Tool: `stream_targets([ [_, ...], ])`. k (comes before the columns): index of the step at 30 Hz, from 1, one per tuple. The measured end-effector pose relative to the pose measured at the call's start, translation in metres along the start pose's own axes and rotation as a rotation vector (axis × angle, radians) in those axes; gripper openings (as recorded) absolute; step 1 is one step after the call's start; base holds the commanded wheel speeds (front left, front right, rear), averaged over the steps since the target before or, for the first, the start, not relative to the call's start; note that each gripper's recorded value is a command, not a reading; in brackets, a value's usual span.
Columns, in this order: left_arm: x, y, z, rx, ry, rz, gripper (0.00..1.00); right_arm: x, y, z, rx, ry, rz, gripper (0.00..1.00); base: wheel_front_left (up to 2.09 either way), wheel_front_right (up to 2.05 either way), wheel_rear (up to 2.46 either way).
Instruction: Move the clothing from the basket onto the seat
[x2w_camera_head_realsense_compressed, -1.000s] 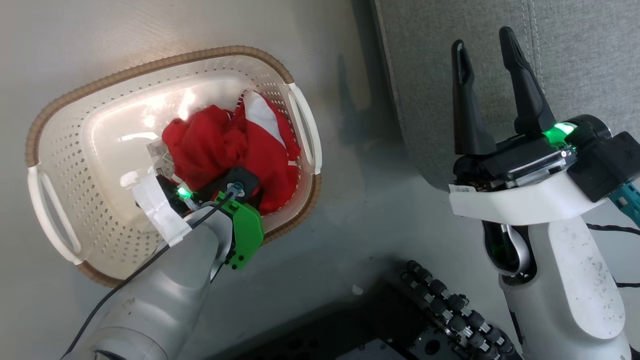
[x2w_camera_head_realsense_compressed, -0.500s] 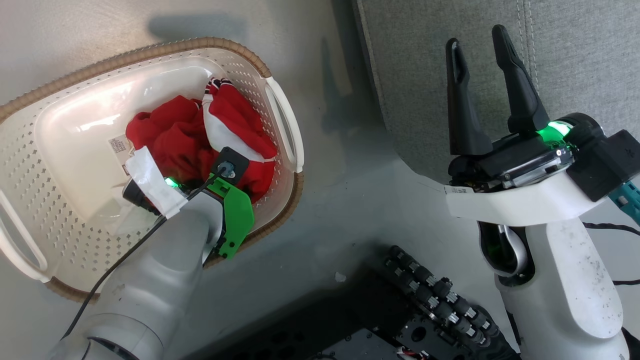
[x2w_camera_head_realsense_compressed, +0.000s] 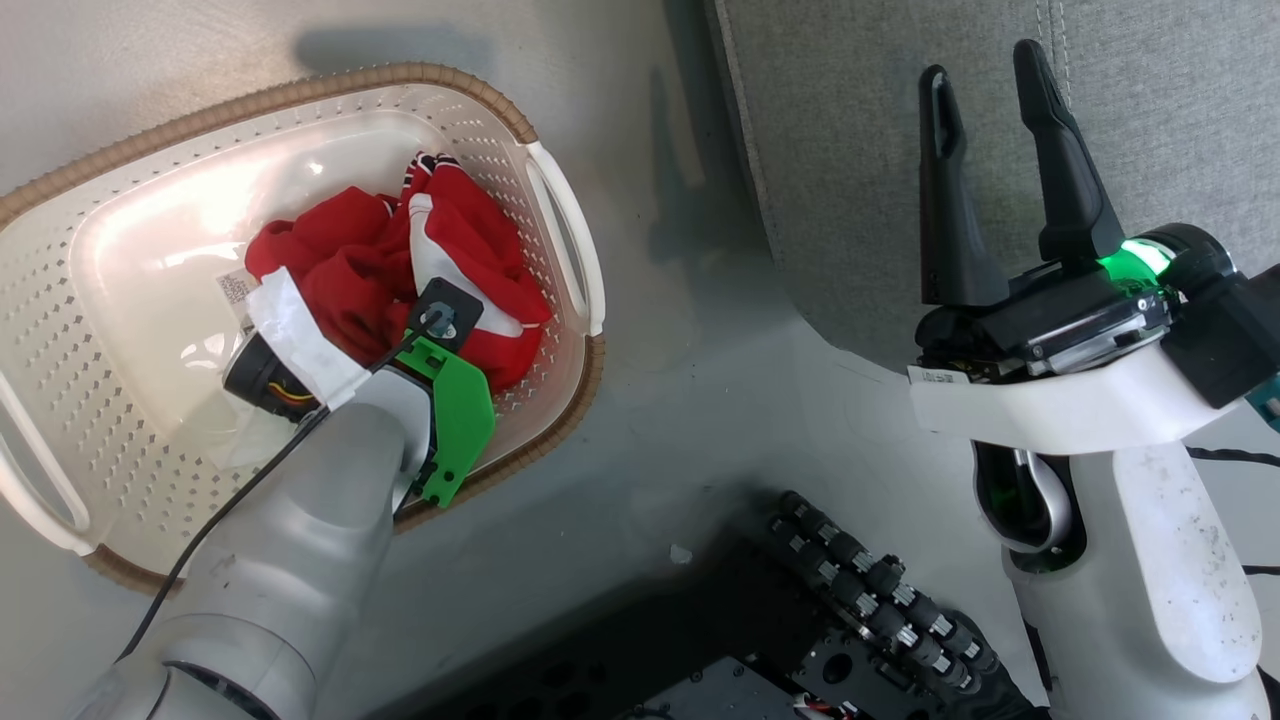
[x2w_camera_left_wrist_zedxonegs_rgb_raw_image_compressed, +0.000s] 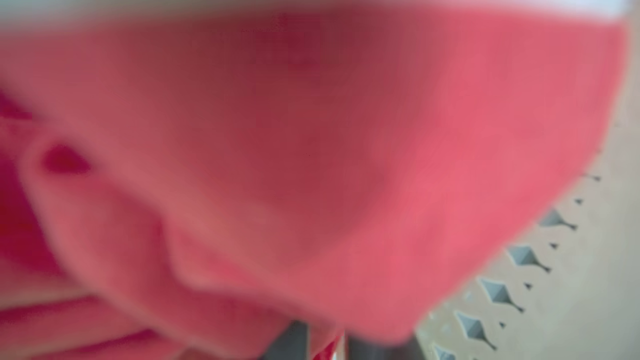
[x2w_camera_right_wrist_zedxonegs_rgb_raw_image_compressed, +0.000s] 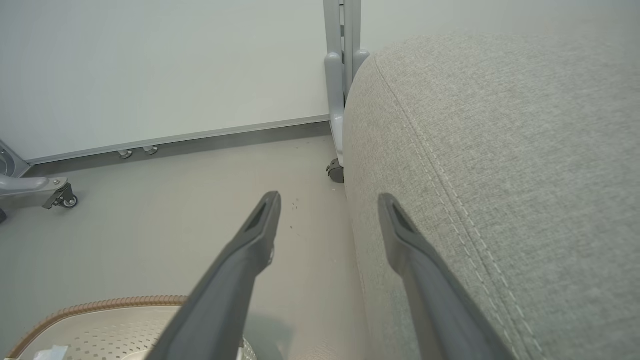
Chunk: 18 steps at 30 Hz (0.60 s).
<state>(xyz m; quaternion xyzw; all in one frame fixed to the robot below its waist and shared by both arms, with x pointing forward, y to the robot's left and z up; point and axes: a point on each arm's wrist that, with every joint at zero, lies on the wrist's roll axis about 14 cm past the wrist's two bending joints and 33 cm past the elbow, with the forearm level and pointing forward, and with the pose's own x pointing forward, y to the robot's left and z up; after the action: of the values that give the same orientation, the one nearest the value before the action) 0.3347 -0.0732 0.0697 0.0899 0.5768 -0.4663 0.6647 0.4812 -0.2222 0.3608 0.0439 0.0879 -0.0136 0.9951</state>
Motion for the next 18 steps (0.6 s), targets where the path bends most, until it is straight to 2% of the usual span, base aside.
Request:
stream_targets([
  [9, -0.010, 0.009, 0.017, 0.025, -0.087, 0.031, 0.00, -0.002, 0.002, 0.014, -0.021, -0.026, 0.008, 1.00, 0.00, 0.00, 0.00],
  [18, -0.045, 0.004, 0.045, 0.068, -0.249, 0.060, 0.00, -0.011, 0.007, 0.033, -0.051, -0.057, 0.020, 1.00, 0.00, 0.00, 0.00],
])
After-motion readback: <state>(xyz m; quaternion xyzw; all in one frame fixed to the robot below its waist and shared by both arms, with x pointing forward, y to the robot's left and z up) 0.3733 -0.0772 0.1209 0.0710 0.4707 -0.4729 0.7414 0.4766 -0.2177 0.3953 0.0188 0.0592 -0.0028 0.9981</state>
